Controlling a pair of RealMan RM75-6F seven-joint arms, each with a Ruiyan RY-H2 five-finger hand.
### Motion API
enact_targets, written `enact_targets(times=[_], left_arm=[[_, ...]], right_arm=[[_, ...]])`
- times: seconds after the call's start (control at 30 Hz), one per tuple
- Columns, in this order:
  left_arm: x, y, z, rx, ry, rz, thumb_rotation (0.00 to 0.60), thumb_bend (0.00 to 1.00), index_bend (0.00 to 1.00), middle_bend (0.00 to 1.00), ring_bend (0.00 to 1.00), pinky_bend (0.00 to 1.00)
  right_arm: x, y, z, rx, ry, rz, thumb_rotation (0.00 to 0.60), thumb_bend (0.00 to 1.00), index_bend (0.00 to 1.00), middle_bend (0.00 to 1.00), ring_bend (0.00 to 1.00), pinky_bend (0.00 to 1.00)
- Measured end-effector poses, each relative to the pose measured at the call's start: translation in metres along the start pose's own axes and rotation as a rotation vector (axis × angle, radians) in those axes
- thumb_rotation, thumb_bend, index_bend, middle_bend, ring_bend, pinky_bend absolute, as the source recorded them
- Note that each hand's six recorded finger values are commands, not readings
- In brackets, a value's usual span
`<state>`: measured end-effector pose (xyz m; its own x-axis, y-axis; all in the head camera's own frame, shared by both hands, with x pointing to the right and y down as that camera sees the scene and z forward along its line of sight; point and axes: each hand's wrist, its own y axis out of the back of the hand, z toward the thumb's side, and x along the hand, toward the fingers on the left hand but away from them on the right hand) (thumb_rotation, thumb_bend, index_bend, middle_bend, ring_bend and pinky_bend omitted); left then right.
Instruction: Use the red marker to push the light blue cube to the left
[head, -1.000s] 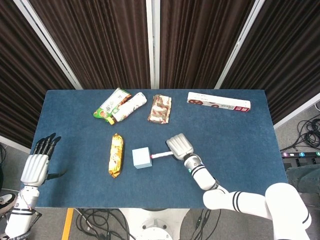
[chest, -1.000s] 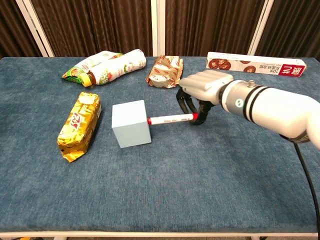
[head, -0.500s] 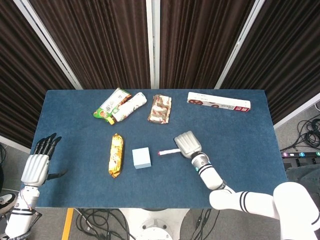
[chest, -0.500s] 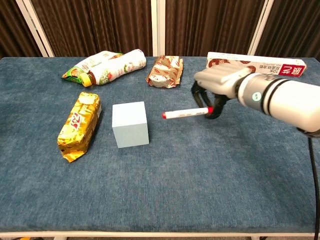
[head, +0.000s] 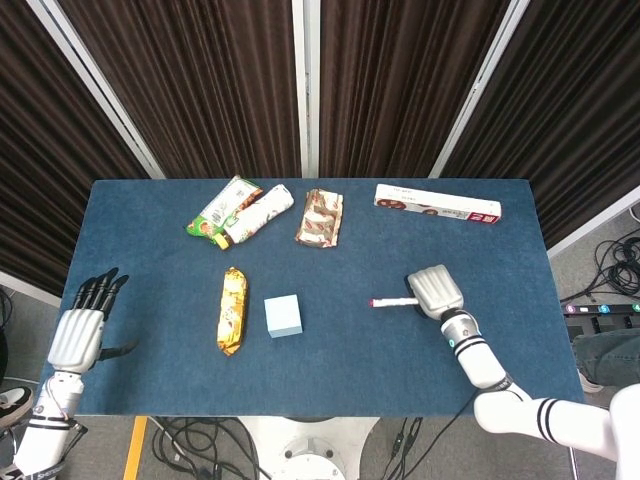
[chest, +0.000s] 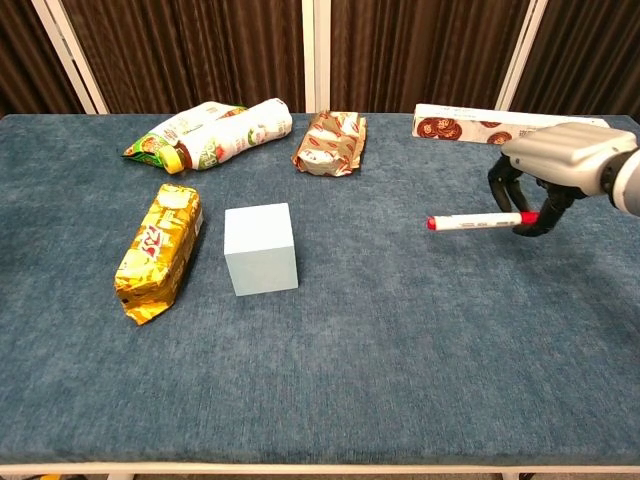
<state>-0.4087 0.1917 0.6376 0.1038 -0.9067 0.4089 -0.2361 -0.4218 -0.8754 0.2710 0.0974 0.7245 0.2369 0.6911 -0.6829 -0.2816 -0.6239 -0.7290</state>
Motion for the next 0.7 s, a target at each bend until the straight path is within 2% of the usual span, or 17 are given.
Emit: enact_targets(times=[0.37, 0.47, 0.57, 0.63, 0.67, 0.7], left_arm=[[0.001, -0.002, 0.0, 0.002, 0.001, -0.004, 0.6, 0.0, 0.12, 0.1, 0.04, 0.07], [0.001, -0.002, 0.0, 0.003, 0.0, -0.006, 0.6, 0.0, 0.12, 0.1, 0.04, 0.07], [0.001, -0.002, 0.0, 0.003, 0.001, -0.006, 0.6, 0.0, 0.12, 0.1, 0.04, 0.07], [0.001, -0.002, 0.0, 0.003, 0.002, -0.006, 0.6, 0.0, 0.12, 0.1, 0.04, 0.07], [0.001, -0.002, 0.0, 0.002, 0.003, -0.006, 0.6, 0.0, 0.12, 0.1, 0.04, 0.07], [0.001, -0.002, 0.0, 0.002, 0.002, -0.005, 0.6, 0.0, 0.12, 0.1, 0.04, 0.07]], right_arm=[[0.012, -0.025, -0.027, -0.009, -0.046, 0.031, 0.6, 0.32, 0.76, 0.71, 1.0, 1.0], [0.013, -0.03, -0.03, -0.011, -0.051, 0.041, 0.6, 0.26, 0.75, 0.71, 1.0, 1.0], [0.013, -0.033, -0.031, -0.02, -0.054, 0.052, 0.6, 0.11, 0.73, 0.67, 1.0, 1.0], [0.012, -0.034, -0.031, -0.029, -0.052, 0.057, 0.6, 0.03, 0.69, 0.64, 1.0, 1.0], [0.012, -0.034, -0.031, -0.03, -0.049, 0.059, 0.6, 0.01, 0.63, 0.61, 1.0, 1.0], [0.012, -0.034, -0.031, -0.031, -0.047, 0.062, 0.6, 0.0, 0.45, 0.6, 1.0, 1.0]])
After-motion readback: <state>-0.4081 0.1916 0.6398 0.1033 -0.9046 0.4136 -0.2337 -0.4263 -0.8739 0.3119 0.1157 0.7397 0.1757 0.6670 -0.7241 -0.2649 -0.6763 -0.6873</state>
